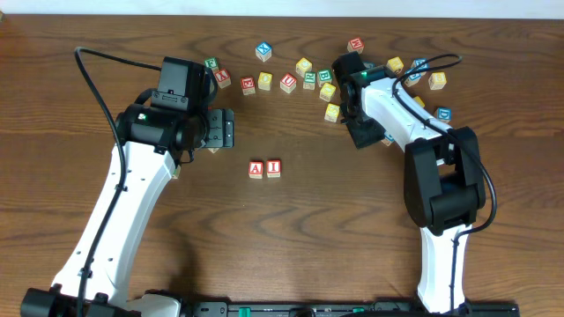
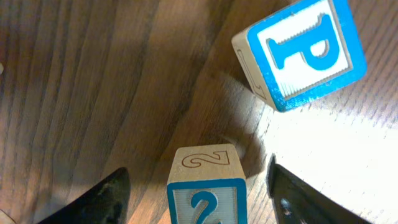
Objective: Spell out AI2
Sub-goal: 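Lower the right gripper around the blue 2 block and close, then lift the 2 block and carry it toward the right of I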
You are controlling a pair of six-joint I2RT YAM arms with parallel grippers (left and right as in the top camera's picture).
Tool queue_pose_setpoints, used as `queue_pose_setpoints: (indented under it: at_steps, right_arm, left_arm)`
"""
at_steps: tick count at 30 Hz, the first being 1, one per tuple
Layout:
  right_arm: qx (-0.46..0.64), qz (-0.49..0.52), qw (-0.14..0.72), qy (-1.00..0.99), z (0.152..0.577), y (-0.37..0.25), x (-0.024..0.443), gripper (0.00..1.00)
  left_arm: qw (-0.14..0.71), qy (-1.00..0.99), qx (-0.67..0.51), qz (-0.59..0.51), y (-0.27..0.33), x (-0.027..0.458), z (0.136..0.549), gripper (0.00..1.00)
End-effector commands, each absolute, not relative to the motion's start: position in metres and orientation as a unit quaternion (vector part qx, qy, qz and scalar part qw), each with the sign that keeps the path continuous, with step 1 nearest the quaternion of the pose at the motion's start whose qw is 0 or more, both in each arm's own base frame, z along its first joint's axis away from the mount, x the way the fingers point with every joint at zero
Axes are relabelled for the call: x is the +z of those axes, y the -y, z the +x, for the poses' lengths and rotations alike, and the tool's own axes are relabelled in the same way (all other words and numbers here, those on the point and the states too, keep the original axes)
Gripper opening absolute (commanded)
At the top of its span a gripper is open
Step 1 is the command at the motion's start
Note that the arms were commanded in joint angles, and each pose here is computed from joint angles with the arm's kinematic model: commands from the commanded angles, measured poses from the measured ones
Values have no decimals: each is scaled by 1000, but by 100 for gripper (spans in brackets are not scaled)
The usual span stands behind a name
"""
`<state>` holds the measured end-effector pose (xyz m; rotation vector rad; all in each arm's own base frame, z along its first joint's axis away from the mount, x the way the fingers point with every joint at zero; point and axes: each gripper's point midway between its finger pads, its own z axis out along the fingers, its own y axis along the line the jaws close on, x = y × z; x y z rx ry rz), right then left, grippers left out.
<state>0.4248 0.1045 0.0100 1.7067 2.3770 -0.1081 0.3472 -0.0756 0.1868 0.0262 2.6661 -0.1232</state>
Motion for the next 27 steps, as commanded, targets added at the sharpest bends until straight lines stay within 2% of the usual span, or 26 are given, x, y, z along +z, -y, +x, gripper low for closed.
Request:
queue_pose_setpoints:
  at_steps: [1,9,16,18,27]
  right_arm:
    - [-48,585,104,-803,422,-100,3,60]
    - [-49,585,103,-803,421,-100,3,47]
    - [-51,584,102,-804,420,-100,3,18]
    - [-51,583,102,-805,420,-100,3,12]
    - [-55,576,99,-810,418,-99,3,11]
  left_arm:
    - [244,-969,-39,10,74,194,350,85]
    - [244,-969,-39,10,74,194,350,85]
    - [244,-969,-39,10,74,194,350,85]
    - [244,-969,-39,10,74,194,350,85]
    - [244,-969,-39,10,74,194,350,84]
